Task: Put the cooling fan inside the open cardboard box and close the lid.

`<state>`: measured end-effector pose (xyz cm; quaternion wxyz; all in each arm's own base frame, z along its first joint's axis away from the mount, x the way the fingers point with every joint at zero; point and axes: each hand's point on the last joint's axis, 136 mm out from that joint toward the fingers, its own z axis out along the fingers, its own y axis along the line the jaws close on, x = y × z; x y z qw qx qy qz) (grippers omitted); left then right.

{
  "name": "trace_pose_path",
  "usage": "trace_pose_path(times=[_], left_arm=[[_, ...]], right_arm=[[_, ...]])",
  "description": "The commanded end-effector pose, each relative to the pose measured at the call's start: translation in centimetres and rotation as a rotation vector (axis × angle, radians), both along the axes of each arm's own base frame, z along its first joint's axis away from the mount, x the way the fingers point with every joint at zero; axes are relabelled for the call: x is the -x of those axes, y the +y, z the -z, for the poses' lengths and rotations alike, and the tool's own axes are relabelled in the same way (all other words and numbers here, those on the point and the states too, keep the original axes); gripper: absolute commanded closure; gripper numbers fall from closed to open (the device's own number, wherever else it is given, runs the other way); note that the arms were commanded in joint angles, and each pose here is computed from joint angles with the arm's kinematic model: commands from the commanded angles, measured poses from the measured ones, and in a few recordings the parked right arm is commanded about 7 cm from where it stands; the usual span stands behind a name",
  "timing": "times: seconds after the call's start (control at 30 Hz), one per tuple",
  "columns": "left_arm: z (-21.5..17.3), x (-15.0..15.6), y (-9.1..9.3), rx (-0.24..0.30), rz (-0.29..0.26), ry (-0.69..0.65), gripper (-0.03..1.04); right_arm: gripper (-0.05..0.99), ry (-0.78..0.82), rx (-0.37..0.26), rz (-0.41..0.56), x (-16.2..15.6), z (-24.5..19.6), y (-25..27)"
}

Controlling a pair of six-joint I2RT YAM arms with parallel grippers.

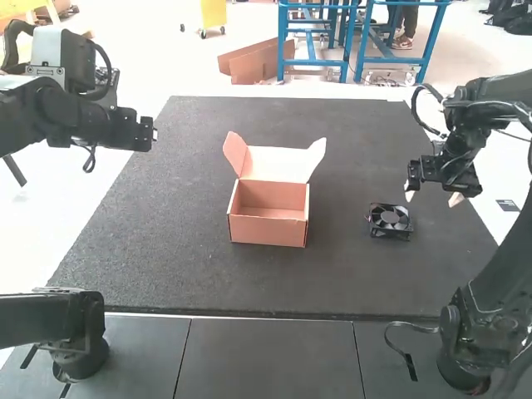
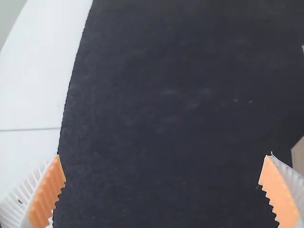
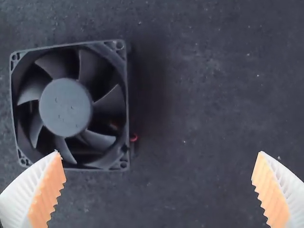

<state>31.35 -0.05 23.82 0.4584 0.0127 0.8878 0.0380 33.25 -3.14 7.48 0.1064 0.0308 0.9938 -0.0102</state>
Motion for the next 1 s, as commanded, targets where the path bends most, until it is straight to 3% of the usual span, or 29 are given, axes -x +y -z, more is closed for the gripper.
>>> trace_pose_path(times=[0.0,0.3,0.97], left_arm=[[-1.3,-0.3,-0.4,0.026,0.011,-0.035,0.04],[-1.5,-0.4,-0.4,0.027,0.012,-0.045,0.04],[-1.9,-0.5,-0.5,0.029,0.015,-0.052,0.04]], right_arm=[[0.03,0.006,0.022,-0.005,0.1,0.6,-0.5],[0.03,0.015,0.049,0.009,0.2,3.1,-1.1],[0.03,0.037,0.039,0.035,-0.8,6.1,-1.1]])
